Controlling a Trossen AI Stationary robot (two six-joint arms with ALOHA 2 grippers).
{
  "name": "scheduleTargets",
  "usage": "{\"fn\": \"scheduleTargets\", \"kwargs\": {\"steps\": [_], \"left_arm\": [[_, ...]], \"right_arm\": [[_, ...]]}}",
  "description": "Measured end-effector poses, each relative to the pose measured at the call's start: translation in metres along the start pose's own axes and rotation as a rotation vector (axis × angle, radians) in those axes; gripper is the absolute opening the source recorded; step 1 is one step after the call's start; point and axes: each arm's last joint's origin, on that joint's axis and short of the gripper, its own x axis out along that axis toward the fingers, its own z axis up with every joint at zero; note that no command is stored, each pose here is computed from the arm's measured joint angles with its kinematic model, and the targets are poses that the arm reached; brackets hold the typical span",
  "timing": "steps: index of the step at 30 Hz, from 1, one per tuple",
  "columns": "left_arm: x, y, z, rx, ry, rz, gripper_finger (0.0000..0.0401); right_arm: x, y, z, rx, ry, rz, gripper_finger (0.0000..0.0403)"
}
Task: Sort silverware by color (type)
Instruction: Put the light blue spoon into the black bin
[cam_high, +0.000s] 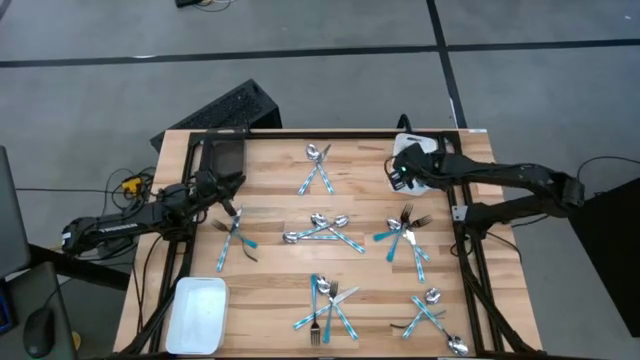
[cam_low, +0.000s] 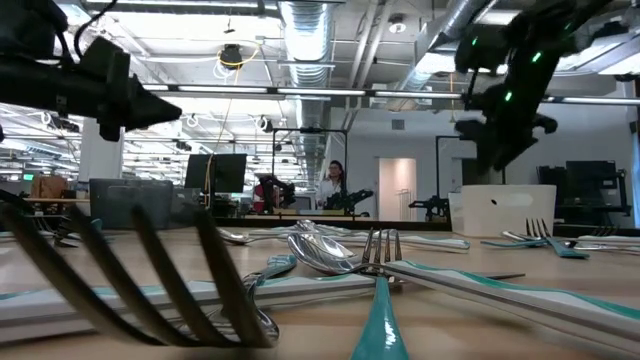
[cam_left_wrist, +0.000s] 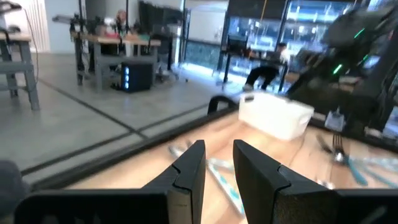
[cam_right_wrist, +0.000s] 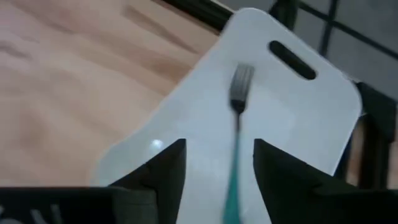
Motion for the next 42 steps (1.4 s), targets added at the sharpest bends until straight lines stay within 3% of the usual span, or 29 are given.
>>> {"fn": "scheduleTargets", "kwargs": {"steps": [5, 12, 16, 18, 21, 28, 36, 39, 42], "left_arm": [[0.000, -0.005, -0.006, -0.071, 0.095, -0.183, 0.0071], [-0.001, -0.007, -0.002, -0.082, 0.058, -0.249, 0.0071], [-0.004, -0.018, 0.008, -0.124, -0.017, -0.457, 0.0071], [-0.007, -0.022, 0.011, -0.110, -0.055, -0.504, 0.0071], [-0.009, -0.025, 0.014, -0.093, -0.082, -0.471, 0.0071], [-0.012, -0.031, 0.014, -0.147, -0.073, -0.438, 0.0071], [-0.011, -0.038, 0.013, -0.150, -0.071, -0.422, 0.0071], [-0.010, -0.041, 0.013, -0.153, -0.067, -0.439, 0.0071], [-0.009, -0.046, 0.010, -0.148, -0.036, -0.460, 0.0071]], "right_arm": [[-0.049, 0.011, -0.019, -0.002, -0.107, 0.217, 0.0218], [-0.078, 0.028, -0.044, -0.074, -0.110, 0.395, 0.0191], [-0.087, 0.036, -0.059, -0.004, -0.054, 0.446, 0.0181], [-0.091, 0.037, -0.067, 0.012, -0.042, 0.446, 0.0180], [-0.097, 0.036, -0.077, 0.002, -0.050, 0.436, 0.0179], [-0.093, 0.036, -0.093, -0.171, 0.011, 0.345, 0.0179], [-0.078, 0.020, -0.089, -0.089, 0.124, 0.145, 0.0155], [-0.076, 0.022, -0.087, -0.068, 0.177, 0.175, 0.0152], [-0.070, 0.032, -0.092, -0.013, 0.256, 0.277, 0.0154]]}}
